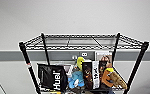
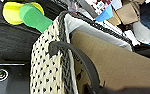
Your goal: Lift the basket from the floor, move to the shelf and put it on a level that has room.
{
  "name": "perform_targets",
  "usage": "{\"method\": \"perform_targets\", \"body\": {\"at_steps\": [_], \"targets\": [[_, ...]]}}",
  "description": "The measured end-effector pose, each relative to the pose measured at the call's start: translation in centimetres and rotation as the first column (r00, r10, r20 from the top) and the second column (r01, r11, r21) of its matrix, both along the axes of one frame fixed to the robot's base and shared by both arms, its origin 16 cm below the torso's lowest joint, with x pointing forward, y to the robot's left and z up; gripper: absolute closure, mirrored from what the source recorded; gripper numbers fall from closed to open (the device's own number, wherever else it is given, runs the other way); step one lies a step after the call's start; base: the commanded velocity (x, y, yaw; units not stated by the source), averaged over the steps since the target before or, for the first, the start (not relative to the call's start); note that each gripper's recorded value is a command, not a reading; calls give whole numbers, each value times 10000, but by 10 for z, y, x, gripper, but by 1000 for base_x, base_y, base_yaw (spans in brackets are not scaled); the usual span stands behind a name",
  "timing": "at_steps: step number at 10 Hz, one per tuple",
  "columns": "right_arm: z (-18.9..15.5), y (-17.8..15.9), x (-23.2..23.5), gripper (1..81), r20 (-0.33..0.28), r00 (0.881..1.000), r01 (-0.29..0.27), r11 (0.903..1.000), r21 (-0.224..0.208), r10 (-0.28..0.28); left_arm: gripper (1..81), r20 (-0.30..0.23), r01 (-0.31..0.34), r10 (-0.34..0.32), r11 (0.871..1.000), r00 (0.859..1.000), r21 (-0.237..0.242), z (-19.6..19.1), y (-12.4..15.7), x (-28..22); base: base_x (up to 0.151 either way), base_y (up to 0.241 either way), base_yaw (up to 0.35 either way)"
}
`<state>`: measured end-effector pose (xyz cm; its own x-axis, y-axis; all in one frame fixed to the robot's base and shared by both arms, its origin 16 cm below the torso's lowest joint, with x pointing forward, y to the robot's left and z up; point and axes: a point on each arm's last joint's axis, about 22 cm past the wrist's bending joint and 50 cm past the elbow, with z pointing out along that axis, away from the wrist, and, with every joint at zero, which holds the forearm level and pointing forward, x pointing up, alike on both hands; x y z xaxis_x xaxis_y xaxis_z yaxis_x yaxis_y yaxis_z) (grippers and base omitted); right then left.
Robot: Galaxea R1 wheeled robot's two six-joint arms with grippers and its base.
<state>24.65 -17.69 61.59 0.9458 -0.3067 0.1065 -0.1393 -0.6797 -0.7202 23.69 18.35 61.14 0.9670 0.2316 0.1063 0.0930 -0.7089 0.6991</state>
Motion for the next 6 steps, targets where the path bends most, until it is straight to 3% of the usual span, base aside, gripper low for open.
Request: {"method": "perform_targets", "body": {"at_steps": [4, 6], "targets": [[45, -7, 17, 811, 650, 9978, 119, 9989, 459, -149, 811, 631, 264, -205, 9952, 9978, -944, 66, -9, 15, 0, 0, 0], [68, -7, 21, 811, 923, 9955, 133, 9973, 725, -200, 811, 948, 335, -222, 9924, 9953, -1186, 94, -6, 23, 0, 0, 0]]}}
